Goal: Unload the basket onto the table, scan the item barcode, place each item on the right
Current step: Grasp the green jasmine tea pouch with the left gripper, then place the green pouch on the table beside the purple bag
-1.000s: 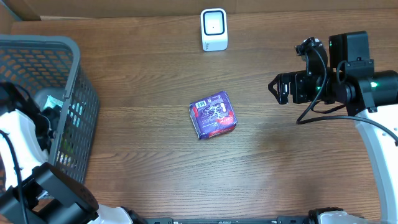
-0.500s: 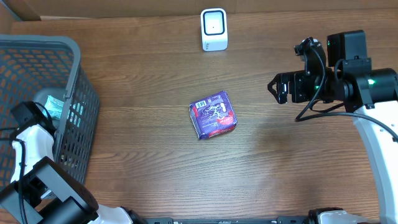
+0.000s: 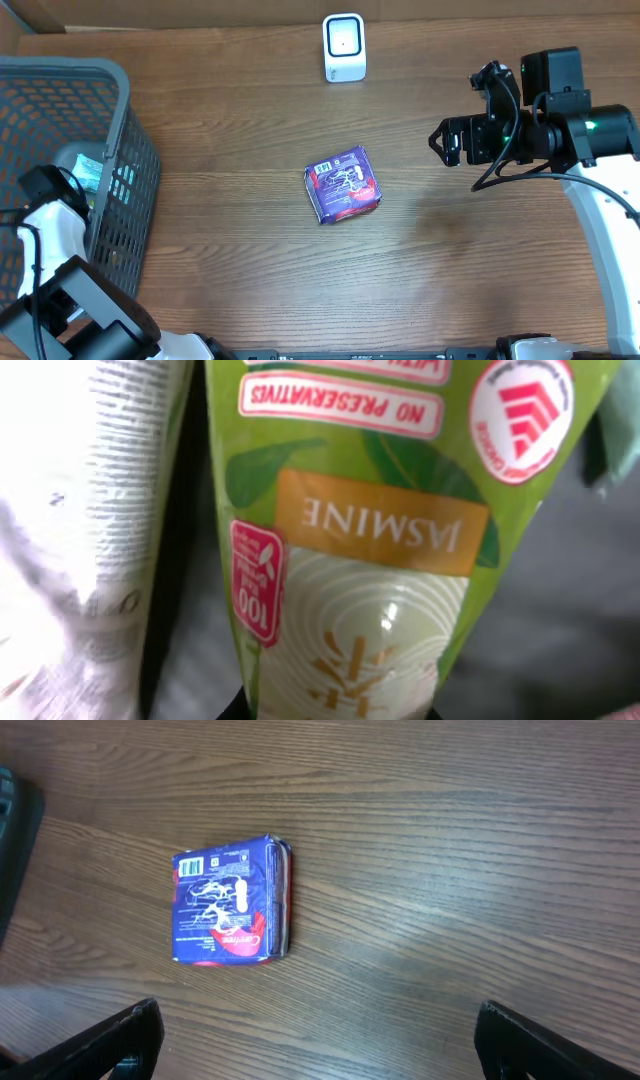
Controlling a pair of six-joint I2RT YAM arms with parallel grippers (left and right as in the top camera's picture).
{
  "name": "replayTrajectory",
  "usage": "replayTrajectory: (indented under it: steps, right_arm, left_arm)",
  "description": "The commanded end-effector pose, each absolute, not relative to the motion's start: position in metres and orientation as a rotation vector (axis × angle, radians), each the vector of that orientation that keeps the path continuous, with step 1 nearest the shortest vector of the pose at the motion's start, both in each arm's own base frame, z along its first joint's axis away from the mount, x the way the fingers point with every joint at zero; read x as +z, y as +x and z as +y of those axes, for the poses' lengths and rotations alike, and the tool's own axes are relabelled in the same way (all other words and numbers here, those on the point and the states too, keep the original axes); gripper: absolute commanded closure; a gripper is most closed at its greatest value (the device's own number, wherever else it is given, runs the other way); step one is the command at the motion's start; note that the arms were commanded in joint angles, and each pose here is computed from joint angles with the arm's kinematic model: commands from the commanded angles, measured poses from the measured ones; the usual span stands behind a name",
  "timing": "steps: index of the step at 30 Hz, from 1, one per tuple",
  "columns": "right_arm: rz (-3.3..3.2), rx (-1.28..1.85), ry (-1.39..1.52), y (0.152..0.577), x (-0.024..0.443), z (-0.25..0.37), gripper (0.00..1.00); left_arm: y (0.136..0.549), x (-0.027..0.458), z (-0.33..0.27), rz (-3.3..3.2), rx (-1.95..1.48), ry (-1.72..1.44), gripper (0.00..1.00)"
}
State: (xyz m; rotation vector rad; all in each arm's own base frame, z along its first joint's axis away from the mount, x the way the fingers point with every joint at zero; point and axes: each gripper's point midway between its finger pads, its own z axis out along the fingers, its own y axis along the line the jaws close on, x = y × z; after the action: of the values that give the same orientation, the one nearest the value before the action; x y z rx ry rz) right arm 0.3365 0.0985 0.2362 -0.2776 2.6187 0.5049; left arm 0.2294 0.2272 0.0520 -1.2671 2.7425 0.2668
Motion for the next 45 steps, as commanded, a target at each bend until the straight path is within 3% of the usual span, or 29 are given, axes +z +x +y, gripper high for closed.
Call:
replayTrajectory:
  steps: [1, 5, 10, 13, 16, 21, 26, 37, 45]
  right_arm:
    - [2.616, 0.516, -0.289, 0.336, 0.236, 0.102, 0.00]
    - [2.616, 0.516, -0.289, 0.336, 0.236, 0.102, 0.00]
    - [2.616, 0.516, -0.289, 0.336, 0.236, 0.102, 0.00]
    - [2.616, 0.516, -0.289, 0.336, 0.236, 0.102, 0.00]
    - [2.611, 0.516, -0.290, 0.337, 0.237, 0.102, 0.00]
    - [2.605, 0.515, -0.291, 0.338, 0.237, 0.102, 0.00]
    - [2.605, 0.515, -0.291, 0.338, 0.238, 0.102, 0.00]
    - [2.606, 0.515, -0.291, 0.338, 0.237, 0.102, 0.00]
    - [2.606, 0.516, -0.290, 0.338, 0.237, 0.102, 0.00]
  left_arm:
    - [0.264, 0.114, 0.256, 2.604, 0.323, -1.206, 0.96]
    - [0.288, 0.213, 0.266, 2.475, 0.331, -1.138, 0.96]
    - [0.312, 0.332, 0.231, 2.313, 0.168, -0.955, 0.96]
    - [0.320, 0.378, 0.185, 2.265, -0.013, -0.806, 0.96]
    - [0.325, 0.390, 0.135, 2.287, -0.182, -0.671, 0.96]
    - [0.332, 0.362, 0.054, 2.475, -0.354, -0.457, 0.96]
    - [0.337, 0.299, -0.022, 2.708, -0.429, -0.241, 0.95]
    - [0.332, 0.105, -0.112, 2.933, -0.300, -0.364, 0.96]
    - [0.342, 0.041, -0.136, 2.824, -0.224, -0.328, 0.96]
